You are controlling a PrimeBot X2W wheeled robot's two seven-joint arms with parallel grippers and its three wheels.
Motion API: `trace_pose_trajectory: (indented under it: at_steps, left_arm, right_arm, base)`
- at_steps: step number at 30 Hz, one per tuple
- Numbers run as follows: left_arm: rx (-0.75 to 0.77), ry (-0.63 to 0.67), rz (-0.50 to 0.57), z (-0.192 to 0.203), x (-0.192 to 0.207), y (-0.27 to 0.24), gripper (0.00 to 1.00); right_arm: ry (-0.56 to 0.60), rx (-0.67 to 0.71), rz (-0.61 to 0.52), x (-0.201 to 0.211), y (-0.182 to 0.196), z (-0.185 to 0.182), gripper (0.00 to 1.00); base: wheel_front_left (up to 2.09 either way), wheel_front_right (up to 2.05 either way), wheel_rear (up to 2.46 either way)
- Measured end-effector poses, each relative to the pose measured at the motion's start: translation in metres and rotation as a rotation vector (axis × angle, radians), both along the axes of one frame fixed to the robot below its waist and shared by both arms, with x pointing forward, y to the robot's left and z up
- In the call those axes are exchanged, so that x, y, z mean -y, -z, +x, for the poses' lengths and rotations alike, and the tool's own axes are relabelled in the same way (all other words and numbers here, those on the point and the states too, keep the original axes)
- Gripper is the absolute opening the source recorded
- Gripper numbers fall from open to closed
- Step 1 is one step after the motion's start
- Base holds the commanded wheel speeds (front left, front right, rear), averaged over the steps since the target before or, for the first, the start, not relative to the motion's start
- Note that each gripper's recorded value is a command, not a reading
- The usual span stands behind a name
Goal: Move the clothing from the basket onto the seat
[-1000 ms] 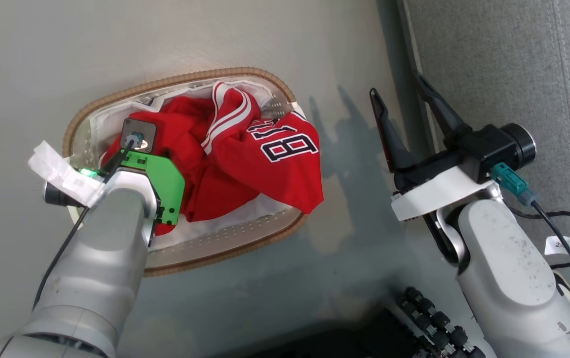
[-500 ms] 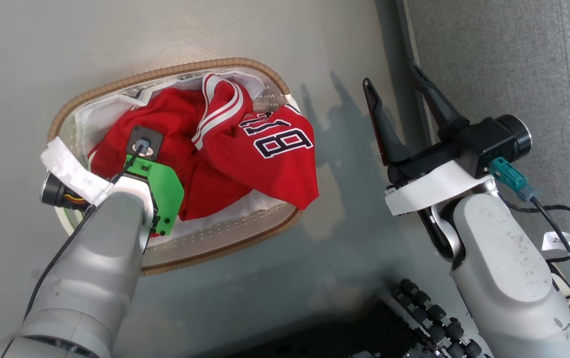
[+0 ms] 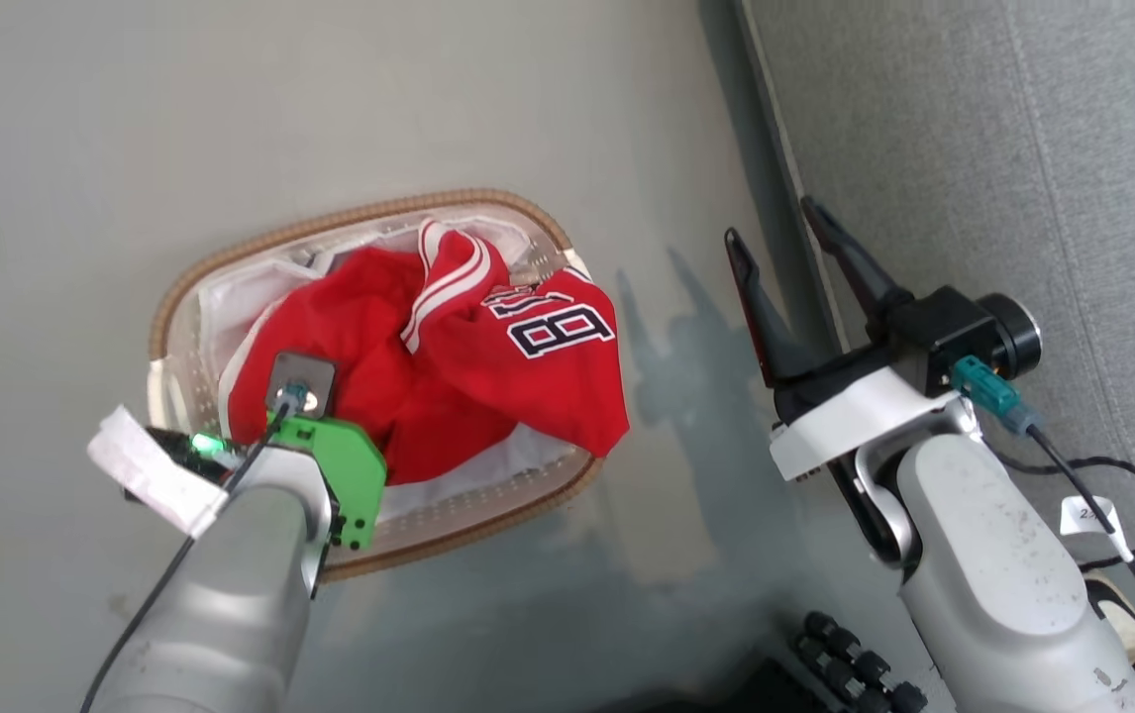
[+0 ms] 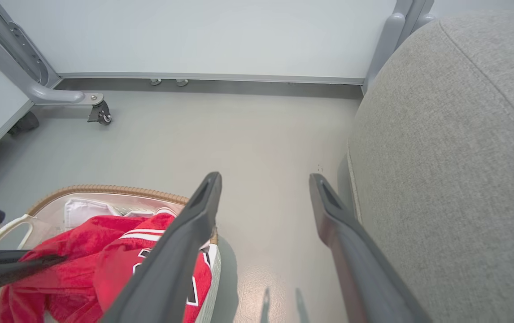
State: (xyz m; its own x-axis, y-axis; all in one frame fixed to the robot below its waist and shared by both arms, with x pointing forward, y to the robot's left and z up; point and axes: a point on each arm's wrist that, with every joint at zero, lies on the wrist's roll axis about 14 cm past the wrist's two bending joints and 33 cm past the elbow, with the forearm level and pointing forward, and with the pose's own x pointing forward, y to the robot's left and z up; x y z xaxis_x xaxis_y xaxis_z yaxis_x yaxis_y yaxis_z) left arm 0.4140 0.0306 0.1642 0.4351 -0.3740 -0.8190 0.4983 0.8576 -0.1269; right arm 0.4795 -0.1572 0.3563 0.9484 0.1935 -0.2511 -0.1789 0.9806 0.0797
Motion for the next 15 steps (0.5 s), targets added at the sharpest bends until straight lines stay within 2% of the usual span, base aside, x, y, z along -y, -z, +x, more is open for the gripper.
trace_pose_trajectory:
  at_steps: [8, 15]
  left_arm:
    - [0.095, -0.072, -0.06, -0.006, -0.004, -0.045, 0.0]
    - [0.255, -0.11, -0.171, 0.003, 0.008, -0.106, 0.0]
  right_arm:
    - [0.003, 0.018, 0.002, 0.0, -0.024, -0.023, 1.0]
    - [0.008, 0.047, 0.006, 0.001, -0.045, -0.046, 1.0]
  base:
    - [0.0, 0.0, 0.0]
    - [0.0, 0.0, 0.0]
